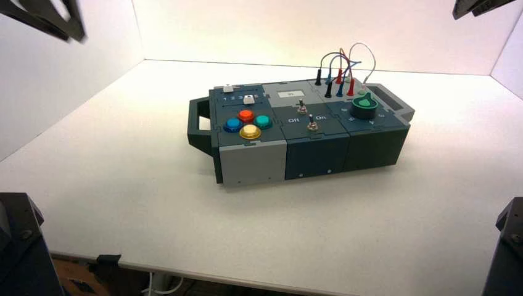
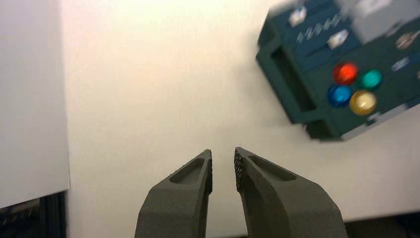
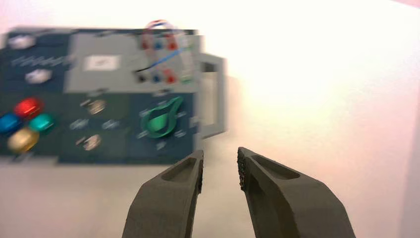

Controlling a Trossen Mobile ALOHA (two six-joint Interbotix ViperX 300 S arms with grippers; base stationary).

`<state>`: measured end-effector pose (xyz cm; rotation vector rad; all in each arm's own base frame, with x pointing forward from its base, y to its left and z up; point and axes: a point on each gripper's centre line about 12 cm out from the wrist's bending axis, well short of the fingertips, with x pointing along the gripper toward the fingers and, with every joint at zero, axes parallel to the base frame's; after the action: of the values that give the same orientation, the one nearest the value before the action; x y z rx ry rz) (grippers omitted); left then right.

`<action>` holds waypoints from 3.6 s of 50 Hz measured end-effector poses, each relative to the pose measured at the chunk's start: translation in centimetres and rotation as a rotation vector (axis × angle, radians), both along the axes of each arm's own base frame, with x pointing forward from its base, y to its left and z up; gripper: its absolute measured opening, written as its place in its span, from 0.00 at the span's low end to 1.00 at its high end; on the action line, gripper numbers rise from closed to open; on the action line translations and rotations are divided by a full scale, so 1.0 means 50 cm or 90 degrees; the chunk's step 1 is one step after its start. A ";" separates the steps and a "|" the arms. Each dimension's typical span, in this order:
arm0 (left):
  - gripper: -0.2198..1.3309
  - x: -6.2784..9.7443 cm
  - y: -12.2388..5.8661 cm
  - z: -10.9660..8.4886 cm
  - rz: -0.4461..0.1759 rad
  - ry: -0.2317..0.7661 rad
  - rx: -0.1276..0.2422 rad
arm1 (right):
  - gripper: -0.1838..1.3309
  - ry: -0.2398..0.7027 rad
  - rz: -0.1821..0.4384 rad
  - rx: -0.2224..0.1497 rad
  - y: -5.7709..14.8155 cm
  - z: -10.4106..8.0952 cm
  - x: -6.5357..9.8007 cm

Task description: Move the box to the left.

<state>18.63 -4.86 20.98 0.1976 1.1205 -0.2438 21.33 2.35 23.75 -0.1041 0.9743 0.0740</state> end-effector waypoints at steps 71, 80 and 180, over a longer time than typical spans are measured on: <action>0.06 0.165 -0.090 -0.296 0.053 0.220 -0.038 | 0.04 0.315 -0.115 0.027 -0.052 -0.353 0.183; 0.06 0.165 -0.090 -0.298 0.053 0.219 -0.037 | 0.03 0.319 -0.089 0.019 -0.032 -0.359 0.187; 0.05 0.179 0.075 -0.258 0.242 0.200 -0.075 | 0.02 0.330 0.123 -0.008 0.280 -0.361 0.320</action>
<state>27.59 -1.13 8.07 -0.1661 1.4244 0.0007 37.35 16.33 5.70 -0.1960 1.4814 0.2826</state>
